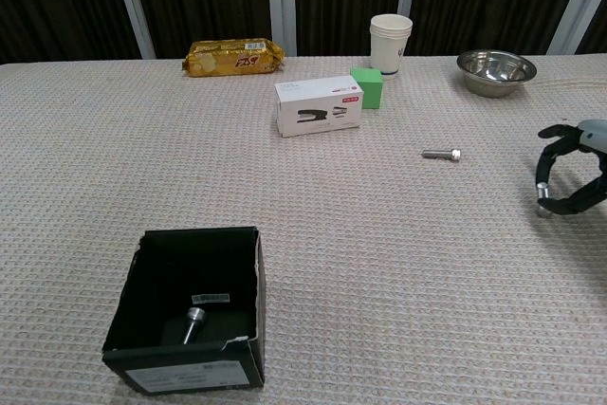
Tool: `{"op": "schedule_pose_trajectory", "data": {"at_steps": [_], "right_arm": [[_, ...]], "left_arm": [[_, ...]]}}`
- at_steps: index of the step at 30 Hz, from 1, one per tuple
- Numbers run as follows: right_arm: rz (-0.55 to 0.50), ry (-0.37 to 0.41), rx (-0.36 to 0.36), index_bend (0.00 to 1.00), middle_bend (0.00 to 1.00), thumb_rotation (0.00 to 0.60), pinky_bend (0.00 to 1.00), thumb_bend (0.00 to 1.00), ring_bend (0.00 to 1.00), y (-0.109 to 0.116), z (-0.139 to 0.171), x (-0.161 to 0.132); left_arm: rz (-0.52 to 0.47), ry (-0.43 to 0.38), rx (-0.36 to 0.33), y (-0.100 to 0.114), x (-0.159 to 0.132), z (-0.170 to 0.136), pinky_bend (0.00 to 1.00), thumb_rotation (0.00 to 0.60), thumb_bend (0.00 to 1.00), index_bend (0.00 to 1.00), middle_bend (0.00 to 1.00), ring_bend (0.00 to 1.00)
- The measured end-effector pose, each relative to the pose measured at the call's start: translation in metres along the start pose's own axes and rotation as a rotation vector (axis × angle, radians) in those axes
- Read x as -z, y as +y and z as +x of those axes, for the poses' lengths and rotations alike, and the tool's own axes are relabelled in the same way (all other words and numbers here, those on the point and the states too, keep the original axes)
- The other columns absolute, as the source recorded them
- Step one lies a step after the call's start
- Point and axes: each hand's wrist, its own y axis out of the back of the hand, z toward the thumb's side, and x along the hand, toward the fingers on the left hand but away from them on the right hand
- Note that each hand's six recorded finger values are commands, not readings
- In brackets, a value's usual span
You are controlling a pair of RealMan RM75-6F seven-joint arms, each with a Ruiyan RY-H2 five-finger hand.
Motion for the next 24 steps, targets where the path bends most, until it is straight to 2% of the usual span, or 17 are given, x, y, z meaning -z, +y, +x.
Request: {"op": "schedule_pose_trajectory", "data": {"at_steps": [24], "right_arm": [[-0.016,-0.047,0.022,0.58,0.00,0.600,0.00,0.35,0.00,0.030,-0.004,0.022]], "left_arm": [[0.009,-0.001,0.002,-0.002,-0.002,0.000,0.12,0.600,0.04,0.05,0.01,0.00]]}}
